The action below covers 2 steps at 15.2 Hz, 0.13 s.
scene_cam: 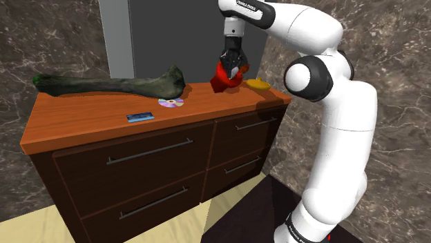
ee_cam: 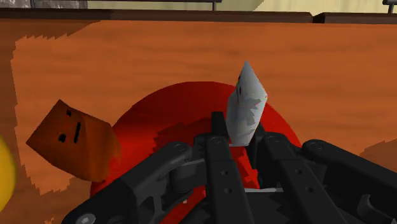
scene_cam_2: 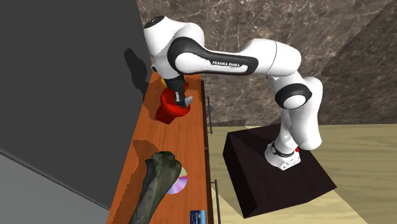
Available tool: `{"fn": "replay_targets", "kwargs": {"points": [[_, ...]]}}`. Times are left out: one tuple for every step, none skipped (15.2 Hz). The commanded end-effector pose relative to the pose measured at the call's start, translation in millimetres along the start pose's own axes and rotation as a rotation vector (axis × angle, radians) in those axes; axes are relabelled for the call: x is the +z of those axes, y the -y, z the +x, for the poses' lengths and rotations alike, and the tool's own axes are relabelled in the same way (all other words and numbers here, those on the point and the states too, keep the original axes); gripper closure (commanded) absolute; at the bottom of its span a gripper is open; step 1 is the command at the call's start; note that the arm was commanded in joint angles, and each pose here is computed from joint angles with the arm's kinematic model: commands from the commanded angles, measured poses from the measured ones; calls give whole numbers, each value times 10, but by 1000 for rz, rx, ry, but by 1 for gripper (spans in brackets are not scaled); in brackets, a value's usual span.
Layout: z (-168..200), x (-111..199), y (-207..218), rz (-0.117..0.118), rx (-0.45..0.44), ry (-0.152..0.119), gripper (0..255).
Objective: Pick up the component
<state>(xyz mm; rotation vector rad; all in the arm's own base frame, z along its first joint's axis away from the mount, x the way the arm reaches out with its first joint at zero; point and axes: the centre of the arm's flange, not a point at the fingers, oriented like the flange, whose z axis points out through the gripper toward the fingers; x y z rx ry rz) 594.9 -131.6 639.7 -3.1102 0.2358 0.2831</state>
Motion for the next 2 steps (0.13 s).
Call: {"fn": "replay_targets", "kwargs": {"points": [[-18,-69,2,0,0,-1,255],[-19,-69,2,0,0,-1,255]]}}
